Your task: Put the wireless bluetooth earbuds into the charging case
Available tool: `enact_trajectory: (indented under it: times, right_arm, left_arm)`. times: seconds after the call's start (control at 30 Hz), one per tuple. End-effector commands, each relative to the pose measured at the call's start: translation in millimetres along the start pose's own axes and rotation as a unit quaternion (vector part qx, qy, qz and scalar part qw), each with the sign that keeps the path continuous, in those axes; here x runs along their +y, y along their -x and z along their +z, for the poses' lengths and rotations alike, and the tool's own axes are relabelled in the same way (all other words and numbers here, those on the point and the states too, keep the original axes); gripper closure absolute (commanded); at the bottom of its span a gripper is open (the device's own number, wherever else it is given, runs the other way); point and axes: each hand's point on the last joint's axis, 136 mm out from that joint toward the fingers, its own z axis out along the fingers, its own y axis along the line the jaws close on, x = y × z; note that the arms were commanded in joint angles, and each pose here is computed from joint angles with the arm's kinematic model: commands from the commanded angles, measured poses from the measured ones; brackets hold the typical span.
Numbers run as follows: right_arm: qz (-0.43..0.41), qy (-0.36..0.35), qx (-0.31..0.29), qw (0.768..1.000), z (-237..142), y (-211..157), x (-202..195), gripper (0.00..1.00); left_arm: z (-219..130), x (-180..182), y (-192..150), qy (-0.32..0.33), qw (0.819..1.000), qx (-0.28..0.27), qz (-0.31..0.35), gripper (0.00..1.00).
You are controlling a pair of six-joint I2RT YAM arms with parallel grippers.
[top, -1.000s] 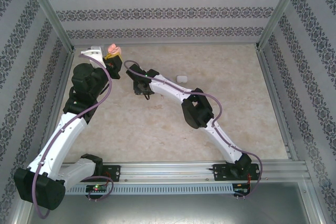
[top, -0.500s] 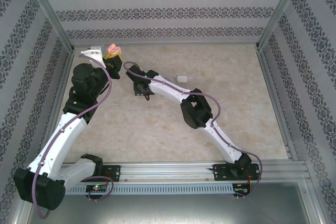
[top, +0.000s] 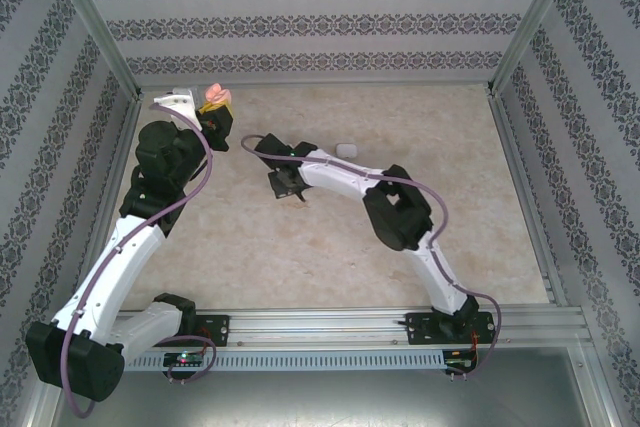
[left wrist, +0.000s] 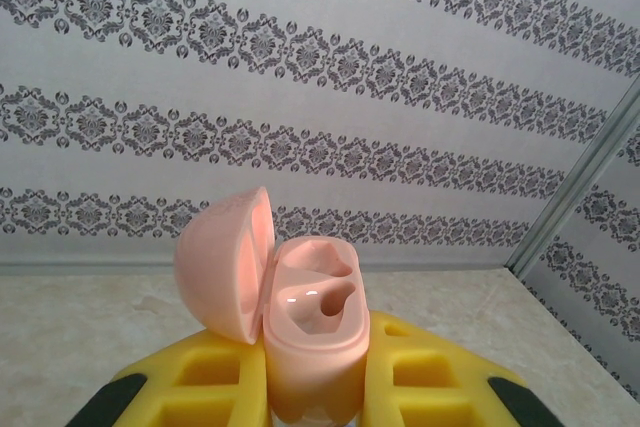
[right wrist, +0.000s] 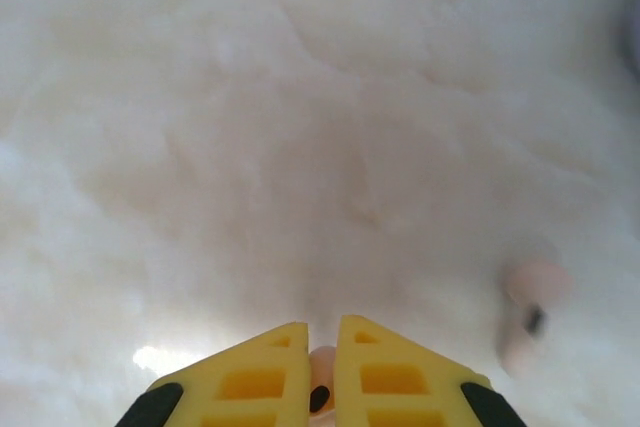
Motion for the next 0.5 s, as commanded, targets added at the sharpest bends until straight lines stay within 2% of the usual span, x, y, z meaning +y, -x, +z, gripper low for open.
enact_trajectory:
  times: [0.0,0.23,0.47]
  right_arm:
    - [-0.063,0.022,-0.022,0.998,-30,-10,2,0.92]
    - [-0.136,0.007,0.035,0.99,-26,-85,-27,0.92]
    - [-0.159,-0.013,0.068,0.985,-15,-118,-42,0.9]
  left_arm:
    - [-10,-4,11,-0.012,1.0,-0.014,0.009,1.0]
    - [-15,-8,11,-0.022,1.0,-0.011,0.005,1.0]
    - [-13,-9,7,-0.027,1.0,-0.004,0.001,1.0]
